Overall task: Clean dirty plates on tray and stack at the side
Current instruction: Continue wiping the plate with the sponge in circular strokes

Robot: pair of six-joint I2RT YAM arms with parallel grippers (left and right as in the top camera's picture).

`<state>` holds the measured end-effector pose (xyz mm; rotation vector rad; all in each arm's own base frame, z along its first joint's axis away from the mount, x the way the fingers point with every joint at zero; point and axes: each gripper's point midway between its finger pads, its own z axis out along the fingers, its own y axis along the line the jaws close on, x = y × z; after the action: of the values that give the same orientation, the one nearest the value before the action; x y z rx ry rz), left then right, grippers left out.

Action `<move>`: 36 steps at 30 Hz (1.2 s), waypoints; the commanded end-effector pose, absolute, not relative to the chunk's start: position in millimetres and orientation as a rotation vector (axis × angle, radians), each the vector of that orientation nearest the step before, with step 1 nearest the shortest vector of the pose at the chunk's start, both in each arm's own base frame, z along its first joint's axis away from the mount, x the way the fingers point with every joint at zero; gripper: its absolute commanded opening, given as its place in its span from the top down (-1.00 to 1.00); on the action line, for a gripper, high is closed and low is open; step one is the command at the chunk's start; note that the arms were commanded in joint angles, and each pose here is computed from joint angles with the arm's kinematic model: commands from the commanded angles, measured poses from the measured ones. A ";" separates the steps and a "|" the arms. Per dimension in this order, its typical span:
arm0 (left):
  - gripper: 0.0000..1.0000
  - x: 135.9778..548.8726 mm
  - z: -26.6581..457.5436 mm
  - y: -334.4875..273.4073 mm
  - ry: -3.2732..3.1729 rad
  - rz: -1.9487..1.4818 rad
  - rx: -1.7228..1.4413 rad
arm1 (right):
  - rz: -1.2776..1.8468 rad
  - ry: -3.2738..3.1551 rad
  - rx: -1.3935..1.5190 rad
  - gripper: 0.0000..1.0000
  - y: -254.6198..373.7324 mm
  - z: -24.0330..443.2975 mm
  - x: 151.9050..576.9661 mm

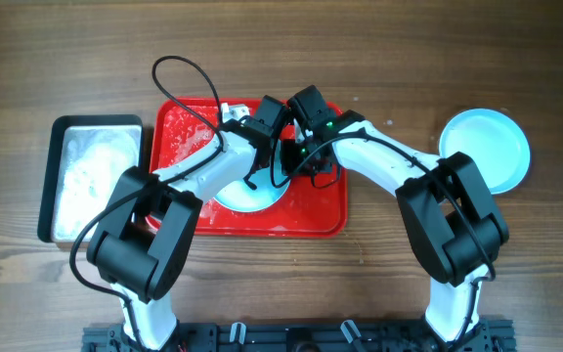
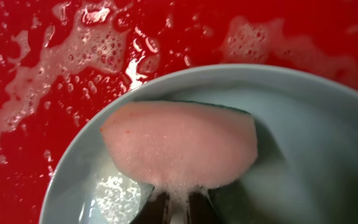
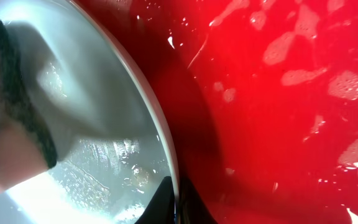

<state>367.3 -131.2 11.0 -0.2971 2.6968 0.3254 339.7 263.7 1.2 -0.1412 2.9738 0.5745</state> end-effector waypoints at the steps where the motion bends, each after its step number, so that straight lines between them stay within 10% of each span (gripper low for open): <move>1: 0.92 354.1 -11.9 -167.3 2.843 0.083 -0.231 | 0.429 3.026 -0.159 0.91 250.5 -26.1 330.4; 9: 0.92 311.1 -13.0 -214.9 3.082 -0.443 0.159 | 0.430 3.026 -0.159 0.91 250.6 -26.1 330.3; 23: 0.92 335.6 -19.5 -53.1 3.065 0.180 -0.457 | 0.430 3.026 -0.159 0.92 250.6 -26.1 330.4; 36: 0.92 344.9 -9.3 -175.5 3.037 -0.525 -0.065 | 0.429 3.026 -0.159 0.92 250.5 -26.1 330.4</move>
<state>382.0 -141.1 8.3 -0.2660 2.9045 -0.3626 340.6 264.8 1.0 -0.1443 2.9645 0.5554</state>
